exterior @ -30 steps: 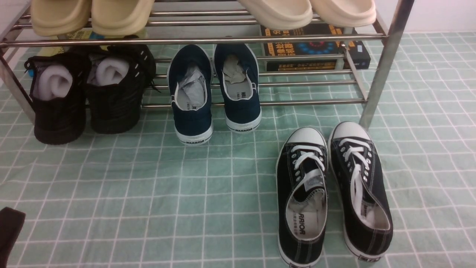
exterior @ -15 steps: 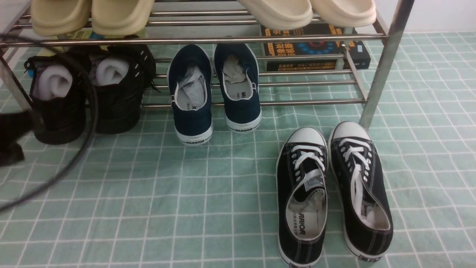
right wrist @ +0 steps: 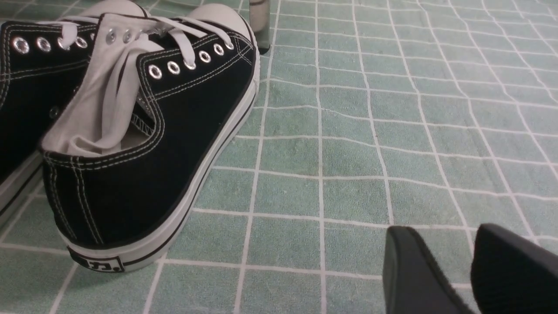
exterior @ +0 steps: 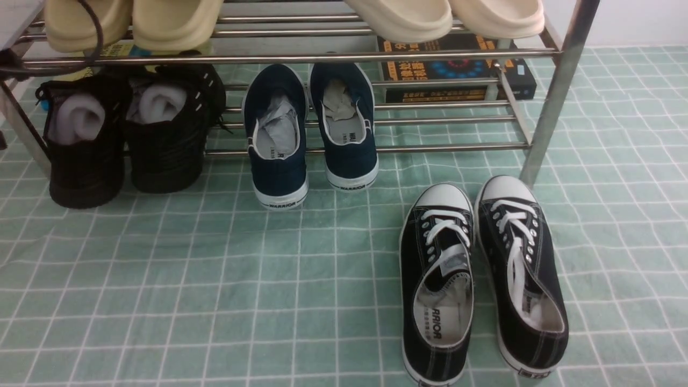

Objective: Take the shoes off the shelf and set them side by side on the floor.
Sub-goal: 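Grasp the leftmost shoe on the bottom shelf of the shoe rack with the left gripper, then set the held shoe down on the floor in front of the rack with the left gripper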

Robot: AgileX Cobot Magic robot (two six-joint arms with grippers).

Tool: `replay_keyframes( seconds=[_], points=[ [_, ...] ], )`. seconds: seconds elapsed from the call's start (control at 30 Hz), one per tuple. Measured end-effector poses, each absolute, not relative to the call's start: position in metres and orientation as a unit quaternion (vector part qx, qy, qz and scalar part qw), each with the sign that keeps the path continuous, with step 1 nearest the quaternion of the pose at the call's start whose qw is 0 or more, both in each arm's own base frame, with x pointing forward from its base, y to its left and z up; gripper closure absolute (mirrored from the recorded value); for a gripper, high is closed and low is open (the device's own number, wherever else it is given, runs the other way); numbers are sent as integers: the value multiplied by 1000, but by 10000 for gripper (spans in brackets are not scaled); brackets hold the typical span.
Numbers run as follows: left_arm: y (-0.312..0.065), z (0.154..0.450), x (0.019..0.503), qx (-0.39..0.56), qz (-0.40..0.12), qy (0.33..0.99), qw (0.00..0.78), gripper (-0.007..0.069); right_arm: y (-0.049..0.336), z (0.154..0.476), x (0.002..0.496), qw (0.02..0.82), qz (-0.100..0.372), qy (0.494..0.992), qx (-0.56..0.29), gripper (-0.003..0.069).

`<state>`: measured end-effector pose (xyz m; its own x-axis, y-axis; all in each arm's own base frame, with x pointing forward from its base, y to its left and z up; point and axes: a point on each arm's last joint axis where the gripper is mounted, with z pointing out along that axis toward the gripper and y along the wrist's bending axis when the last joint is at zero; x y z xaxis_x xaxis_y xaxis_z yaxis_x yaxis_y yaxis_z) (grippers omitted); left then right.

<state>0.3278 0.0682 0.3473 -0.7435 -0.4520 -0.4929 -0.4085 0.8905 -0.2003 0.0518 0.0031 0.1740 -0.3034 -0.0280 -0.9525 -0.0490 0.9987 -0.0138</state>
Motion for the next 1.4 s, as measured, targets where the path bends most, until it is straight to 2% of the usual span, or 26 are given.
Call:
replay_keyframes(
  seconds=[0.1, 0.2, 0.27, 0.3, 0.33, 0.47, 0.73, 0.9, 1.03, 1.13, 1.27, 1.4],
  points=[
    [72, 333, 346, -257, -51, 921, 287, 568, 3, 174, 52, 590, 9, 807, -24, 421],
    [75, 324, 358, -267, -54, 912, 306, 496, 3, 174, 52, 590, 9, 807, -24, 421],
    [77, 321, 365, -268, -55, 907, 320, 421, 3, 174, 52, 590, 9, 807, -24, 421],
    [77, 320, 366, -268, -55, 906, 322, 414, 3, 174, 52, 590, 9, 807, -24, 421],
    [79, 317, 372, -268, -55, 902, 335, 351, 3, 174, 52, 590, 9, 807, -24, 421],
    [81, 306, 381, -270, -56, 900, 338, 261, 3, 174, 52, 590, 9, 807, -24, 421],
    [84, 279, 395, -273, -53, 907, 316, 239, 3, 174, 52, 590, 9, 807, -24, 421],
    [84, 272, 398, -279, -60, 907, 311, 260, 3, 174, 52, 590, 9, 807, -24, 421],
    [82, 268, 397, -285, -68, 910, 293, 477, 3, 174, 52, 590, 9, 807, -24, 421],
    [81, 268, 396, -288, -72, 911, 286, 586, 3, 174, 52, 590, 9, 807, -24, 421],
    [79, 278, 388, -284, -76, 916, 274, 611, 3, 174, 52, 590, 9, 807, -24, 421],
    [73, 305, 368, -268, -77, 921, 274, 611, 3, 174, 52, 590, 9, 807, -24, 421]
  ],
)
